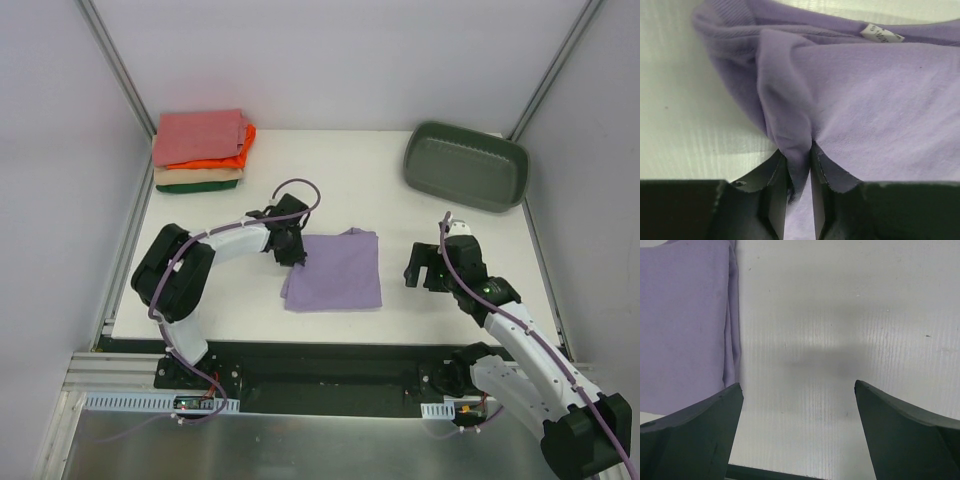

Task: Fold and stack the t-shirts
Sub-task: Put the neatly folded tshirt into the corner of the board with the left arm

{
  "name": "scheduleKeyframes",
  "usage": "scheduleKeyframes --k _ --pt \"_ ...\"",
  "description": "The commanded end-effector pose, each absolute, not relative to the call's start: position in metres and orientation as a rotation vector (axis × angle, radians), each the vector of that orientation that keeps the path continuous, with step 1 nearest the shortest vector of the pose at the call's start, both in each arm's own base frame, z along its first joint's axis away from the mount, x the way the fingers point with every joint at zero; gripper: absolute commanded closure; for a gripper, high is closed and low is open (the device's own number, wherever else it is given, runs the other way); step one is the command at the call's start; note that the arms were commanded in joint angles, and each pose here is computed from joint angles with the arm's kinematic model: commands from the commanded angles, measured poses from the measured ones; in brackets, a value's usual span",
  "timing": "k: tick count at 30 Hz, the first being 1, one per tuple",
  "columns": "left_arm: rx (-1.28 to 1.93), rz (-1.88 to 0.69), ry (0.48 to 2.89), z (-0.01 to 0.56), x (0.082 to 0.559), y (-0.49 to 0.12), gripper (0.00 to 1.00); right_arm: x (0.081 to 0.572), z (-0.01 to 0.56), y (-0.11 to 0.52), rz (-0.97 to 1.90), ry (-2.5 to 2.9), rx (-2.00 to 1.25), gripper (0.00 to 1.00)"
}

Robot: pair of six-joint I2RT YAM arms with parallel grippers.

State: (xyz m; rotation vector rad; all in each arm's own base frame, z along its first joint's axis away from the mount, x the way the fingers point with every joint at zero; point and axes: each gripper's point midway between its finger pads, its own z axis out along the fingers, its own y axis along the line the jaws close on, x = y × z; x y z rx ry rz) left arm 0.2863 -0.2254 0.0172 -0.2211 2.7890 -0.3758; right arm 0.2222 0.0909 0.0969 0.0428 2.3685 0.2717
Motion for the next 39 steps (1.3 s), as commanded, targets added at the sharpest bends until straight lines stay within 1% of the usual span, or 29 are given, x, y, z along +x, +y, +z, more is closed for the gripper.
scheduleKeyframes --k 1,3,6,12,16,22,27,31,34,39 --pt "-0.212 -0.114 2.927 -0.017 0.255 -0.202 0.85 0.226 0.103 0.092 0.286 2.342 0.047 0.04" --pt "-0.218 -0.048 2.921 -0.018 0.259 -0.196 1.00 0.226 0.103 0.092 0.286 2.339 0.051 0.04" --pt "-0.202 0.052 2.894 -0.011 0.268 -0.187 1.00 0.226 0.104 0.092 0.287 2.336 0.049 0.04" --pt "-0.138 0.274 2.696 0.027 0.307 -0.161 1.00 0.225 0.105 0.091 0.288 2.331 0.048 0.04" --pt "-0.076 0.410 2.539 0.058 0.344 -0.150 1.00 0.221 0.104 0.094 0.305 2.346 0.032 0.04" --pt "0.048 0.709 2.356 0.088 0.405 -0.130 1.00 0.218 0.102 0.101 0.349 2.367 0.000 0.04" --pt "0.093 0.778 2.306 0.105 0.464 -0.122 1.00 0.218 0.099 0.100 0.338 2.388 -0.008 0.04" --pt "0.096 0.764 2.255 0.127 0.511 -0.110 1.00 0.218 0.097 0.100 0.333 2.398 -0.011 0.04" --pt "0.089 0.760 2.217 0.146 0.538 -0.098 1.00 0.219 0.095 0.099 0.317 2.407 -0.006 0.04" --pt "0.157 0.800 2.125 0.182 0.564 -0.095 1.00 0.222 0.089 0.097 0.284 2.434 -0.011 0.04"
